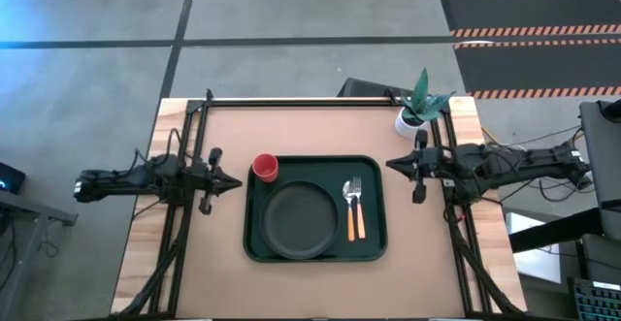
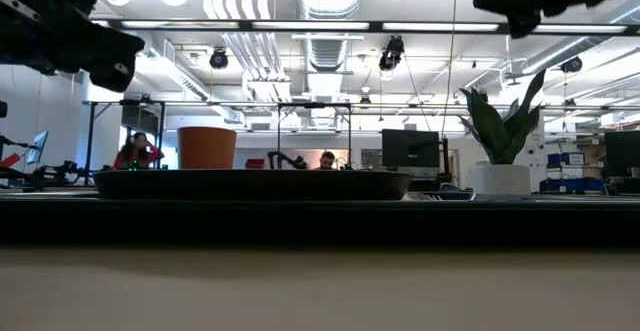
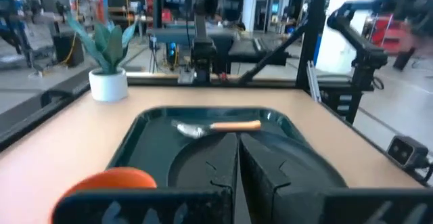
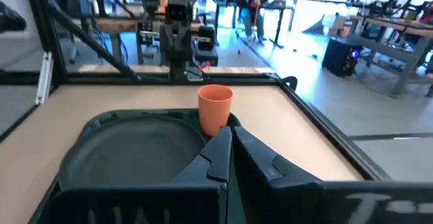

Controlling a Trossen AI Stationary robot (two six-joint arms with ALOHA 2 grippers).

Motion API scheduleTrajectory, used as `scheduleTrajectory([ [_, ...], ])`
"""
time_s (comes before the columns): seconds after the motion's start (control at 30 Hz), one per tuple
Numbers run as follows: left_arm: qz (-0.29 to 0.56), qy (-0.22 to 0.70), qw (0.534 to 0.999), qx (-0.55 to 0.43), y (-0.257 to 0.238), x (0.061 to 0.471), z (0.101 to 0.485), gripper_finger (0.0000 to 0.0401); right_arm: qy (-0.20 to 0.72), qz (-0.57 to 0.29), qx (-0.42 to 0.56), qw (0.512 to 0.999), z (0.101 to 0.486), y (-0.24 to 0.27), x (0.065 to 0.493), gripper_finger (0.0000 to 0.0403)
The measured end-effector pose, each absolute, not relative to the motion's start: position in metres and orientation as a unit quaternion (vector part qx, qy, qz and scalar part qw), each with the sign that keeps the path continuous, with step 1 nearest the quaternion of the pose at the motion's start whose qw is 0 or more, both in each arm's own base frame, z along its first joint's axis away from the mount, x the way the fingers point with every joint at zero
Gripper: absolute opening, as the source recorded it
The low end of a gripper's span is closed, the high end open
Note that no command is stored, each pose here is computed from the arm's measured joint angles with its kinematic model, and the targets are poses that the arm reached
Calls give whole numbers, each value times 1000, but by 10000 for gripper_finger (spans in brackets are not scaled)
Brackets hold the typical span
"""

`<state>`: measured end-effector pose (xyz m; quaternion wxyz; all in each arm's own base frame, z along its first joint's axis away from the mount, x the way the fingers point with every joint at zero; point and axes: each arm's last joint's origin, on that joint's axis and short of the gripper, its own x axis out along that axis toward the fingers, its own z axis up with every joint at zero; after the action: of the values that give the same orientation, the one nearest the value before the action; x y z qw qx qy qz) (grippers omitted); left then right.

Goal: Pick and place plate/cup/fork/spoon on tray
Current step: Return to Home Position

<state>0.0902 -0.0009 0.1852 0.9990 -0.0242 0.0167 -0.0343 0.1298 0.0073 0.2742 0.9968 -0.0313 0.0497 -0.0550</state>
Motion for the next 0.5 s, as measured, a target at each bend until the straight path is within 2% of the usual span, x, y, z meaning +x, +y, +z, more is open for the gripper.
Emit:
scheduleTrajectory([
  [0.27,-26,-13,999,-31,0,96,174,0,-34,-50,15,998,229,7,122,9],
  [0.5,-19,-8,998,-57,0,98,168,0,-61,-48,51,996,201,6,119,9],
])
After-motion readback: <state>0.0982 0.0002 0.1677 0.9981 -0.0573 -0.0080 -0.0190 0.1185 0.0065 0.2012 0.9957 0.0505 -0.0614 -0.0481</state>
